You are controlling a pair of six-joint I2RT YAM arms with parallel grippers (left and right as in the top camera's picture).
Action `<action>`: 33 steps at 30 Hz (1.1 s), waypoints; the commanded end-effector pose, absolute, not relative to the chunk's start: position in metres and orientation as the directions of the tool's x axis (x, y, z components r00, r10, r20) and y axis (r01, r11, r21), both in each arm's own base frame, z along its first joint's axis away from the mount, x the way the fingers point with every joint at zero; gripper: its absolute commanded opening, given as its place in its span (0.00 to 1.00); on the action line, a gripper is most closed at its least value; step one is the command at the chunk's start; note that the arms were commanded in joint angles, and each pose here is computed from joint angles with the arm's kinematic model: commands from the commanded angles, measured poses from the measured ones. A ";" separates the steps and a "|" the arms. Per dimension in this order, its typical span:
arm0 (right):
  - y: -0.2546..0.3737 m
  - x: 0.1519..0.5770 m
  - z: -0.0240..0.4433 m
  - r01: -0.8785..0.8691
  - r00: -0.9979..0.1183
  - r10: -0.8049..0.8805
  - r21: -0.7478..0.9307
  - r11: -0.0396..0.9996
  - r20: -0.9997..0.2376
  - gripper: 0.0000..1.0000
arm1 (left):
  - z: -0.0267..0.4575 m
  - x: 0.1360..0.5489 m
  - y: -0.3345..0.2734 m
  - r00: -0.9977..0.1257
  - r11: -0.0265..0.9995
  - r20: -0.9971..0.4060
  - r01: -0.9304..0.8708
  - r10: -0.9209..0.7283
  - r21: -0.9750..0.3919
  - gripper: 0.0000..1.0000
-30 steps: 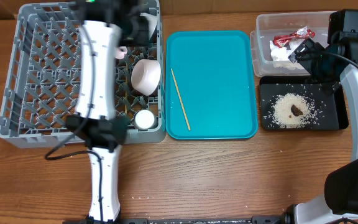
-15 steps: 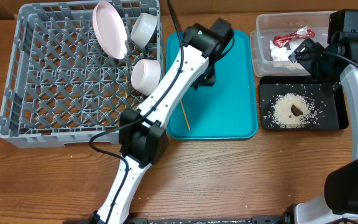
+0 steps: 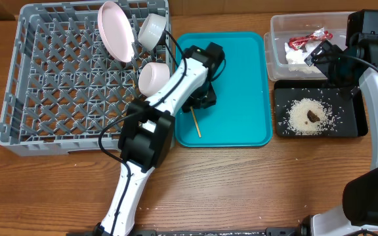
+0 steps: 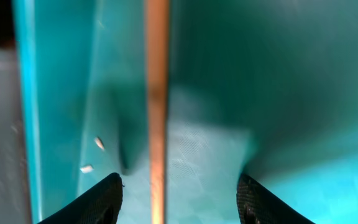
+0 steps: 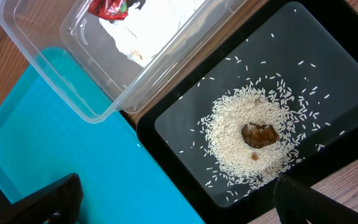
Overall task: Sort waste into correct bins and load items into the dishwasher
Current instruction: 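Grasp the remaining chopstick on the teal tray with the left gripper, then place the second chopstick into the dish rack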
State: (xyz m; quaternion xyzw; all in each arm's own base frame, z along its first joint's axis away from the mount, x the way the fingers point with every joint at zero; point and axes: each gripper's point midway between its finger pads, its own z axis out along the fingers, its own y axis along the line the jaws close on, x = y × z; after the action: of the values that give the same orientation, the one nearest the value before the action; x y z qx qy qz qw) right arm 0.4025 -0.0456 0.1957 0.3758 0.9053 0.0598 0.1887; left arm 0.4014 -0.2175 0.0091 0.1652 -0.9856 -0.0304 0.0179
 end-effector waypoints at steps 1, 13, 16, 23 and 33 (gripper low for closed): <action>-0.049 0.403 0.199 0.660 -0.639 0.702 0.243 0.711 -0.315 1.00 | 0.003 0.401 -0.212 -0.938 0.939 0.048 -0.339 -0.342 0.063 0.60; -0.049 0.403 0.199 0.660 -0.639 0.702 0.243 0.711 -0.315 1.00 | -0.021 0.410 -0.240 -0.952 0.951 0.017 -0.305 -0.305 -0.049 0.05; -0.049 0.403 0.199 0.660 -0.639 0.702 0.243 0.711 -0.315 1.00 | -0.016 0.425 -0.253 -0.980 0.976 -0.045 -0.191 -0.196 -0.103 0.04; -0.049 0.403 0.199 0.660 -0.639 0.702 0.243 0.711 -0.315 1.00 | 0.105 0.471 -0.260 -0.952 0.973 -0.272 0.183 0.139 -0.142 0.04; -0.049 0.403 0.199 0.660 -0.639 0.702 0.243 0.711 -0.315 1.00 | 0.257 0.473 -0.095 -0.898 0.987 -0.414 0.108 0.147 0.117 0.04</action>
State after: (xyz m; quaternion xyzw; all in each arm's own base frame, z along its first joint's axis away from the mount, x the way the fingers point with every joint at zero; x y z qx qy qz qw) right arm 0.4025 -0.0456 0.1957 0.3758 0.9053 0.0598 0.1887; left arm 0.4667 -0.1667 0.2417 -0.0849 -0.9746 0.0359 -0.2041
